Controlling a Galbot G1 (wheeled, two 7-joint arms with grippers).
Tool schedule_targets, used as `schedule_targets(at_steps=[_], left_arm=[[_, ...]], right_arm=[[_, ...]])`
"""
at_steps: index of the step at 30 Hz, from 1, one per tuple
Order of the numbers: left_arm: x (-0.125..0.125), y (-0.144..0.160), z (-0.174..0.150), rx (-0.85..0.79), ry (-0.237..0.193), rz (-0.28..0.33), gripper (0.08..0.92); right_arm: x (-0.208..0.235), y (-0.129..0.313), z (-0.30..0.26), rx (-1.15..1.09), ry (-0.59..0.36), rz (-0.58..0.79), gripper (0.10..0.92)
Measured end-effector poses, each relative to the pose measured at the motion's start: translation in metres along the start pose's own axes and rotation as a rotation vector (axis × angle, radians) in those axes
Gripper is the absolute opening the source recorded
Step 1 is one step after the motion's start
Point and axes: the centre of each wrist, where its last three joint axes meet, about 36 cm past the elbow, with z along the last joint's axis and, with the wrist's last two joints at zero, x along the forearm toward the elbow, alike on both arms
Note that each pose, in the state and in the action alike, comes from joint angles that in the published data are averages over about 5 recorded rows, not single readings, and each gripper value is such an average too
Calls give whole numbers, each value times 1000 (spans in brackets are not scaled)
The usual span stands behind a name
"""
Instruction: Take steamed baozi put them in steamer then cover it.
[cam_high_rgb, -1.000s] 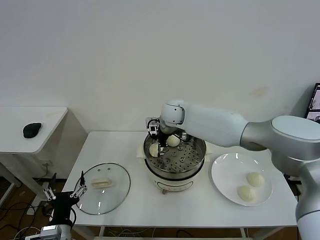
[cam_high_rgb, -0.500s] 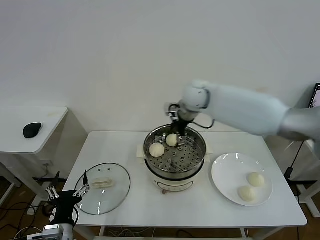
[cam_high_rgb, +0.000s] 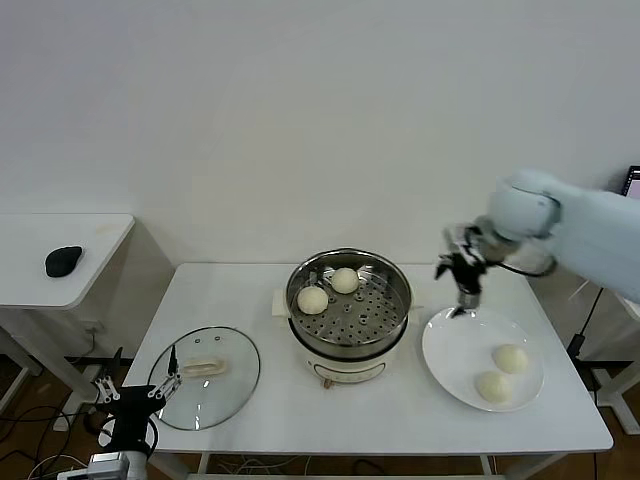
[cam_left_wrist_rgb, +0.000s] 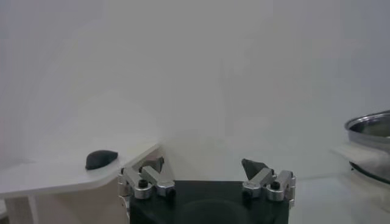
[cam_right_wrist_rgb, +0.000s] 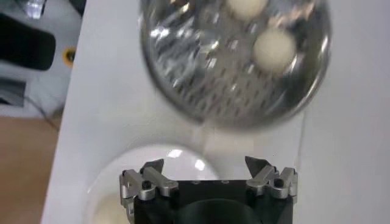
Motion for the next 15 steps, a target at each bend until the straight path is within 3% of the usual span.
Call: schedule_targets(at_steps=[15], left_arm=[[3, -1, 6, -21, 9, -7, 823]], right_arm=[[-68, 75, 75, -36, 34, -47, 823]])
